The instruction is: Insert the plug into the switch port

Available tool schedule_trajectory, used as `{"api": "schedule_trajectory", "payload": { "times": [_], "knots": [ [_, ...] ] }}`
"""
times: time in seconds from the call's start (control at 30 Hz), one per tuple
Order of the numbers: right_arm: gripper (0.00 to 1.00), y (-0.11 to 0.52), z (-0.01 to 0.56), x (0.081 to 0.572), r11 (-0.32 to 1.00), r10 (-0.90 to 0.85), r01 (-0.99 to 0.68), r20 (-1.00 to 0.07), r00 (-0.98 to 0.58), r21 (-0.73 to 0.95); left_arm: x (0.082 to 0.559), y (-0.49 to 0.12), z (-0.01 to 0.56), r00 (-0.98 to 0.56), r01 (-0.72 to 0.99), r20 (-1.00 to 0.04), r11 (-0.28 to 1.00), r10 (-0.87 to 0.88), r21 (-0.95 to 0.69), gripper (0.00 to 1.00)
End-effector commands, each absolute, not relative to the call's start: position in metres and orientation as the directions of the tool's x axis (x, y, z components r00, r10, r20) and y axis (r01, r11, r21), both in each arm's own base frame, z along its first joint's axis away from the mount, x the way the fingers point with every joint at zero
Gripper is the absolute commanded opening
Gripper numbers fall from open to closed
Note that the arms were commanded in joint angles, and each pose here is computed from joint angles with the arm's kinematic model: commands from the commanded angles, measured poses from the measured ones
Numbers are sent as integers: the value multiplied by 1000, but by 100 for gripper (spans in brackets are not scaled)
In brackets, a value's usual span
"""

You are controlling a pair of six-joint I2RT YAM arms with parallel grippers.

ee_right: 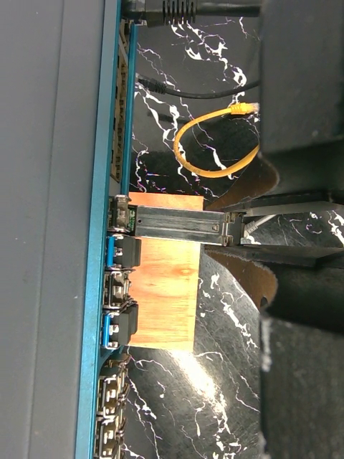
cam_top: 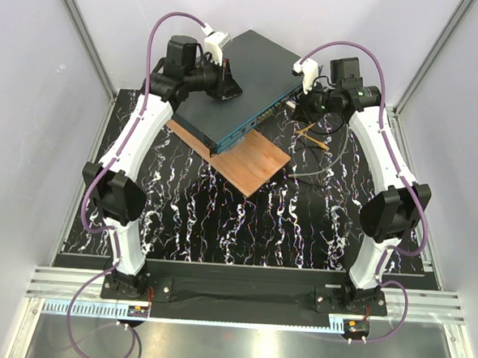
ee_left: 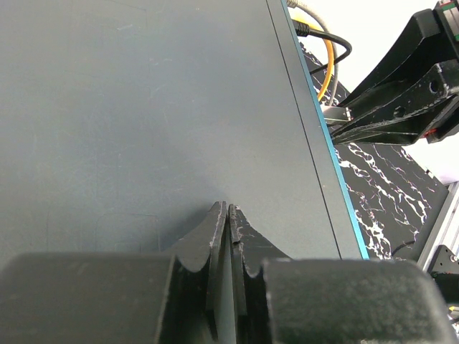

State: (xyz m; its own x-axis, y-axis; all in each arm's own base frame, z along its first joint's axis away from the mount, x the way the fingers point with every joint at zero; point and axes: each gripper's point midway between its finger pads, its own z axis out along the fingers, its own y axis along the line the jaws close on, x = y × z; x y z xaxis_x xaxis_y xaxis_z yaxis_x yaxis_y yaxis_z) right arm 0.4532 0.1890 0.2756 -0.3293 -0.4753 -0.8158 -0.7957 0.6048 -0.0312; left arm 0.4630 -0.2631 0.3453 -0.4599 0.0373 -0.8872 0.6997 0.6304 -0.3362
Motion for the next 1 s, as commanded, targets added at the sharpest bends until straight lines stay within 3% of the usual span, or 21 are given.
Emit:
{"api": "schedule_trajectory", "payload": {
  "times": [0.0,0.97],
  "knots": [
    [0,201,324,449,576,-431,-811,-882,-192,-105,458,-262,351,-462,708,-886,614,28,-349,10],
    [0,208,278,461,544,-461,-837,-853,-245,-54,459,-263,354,-454,712,-890,611,25,-346,10]
  ]
}}
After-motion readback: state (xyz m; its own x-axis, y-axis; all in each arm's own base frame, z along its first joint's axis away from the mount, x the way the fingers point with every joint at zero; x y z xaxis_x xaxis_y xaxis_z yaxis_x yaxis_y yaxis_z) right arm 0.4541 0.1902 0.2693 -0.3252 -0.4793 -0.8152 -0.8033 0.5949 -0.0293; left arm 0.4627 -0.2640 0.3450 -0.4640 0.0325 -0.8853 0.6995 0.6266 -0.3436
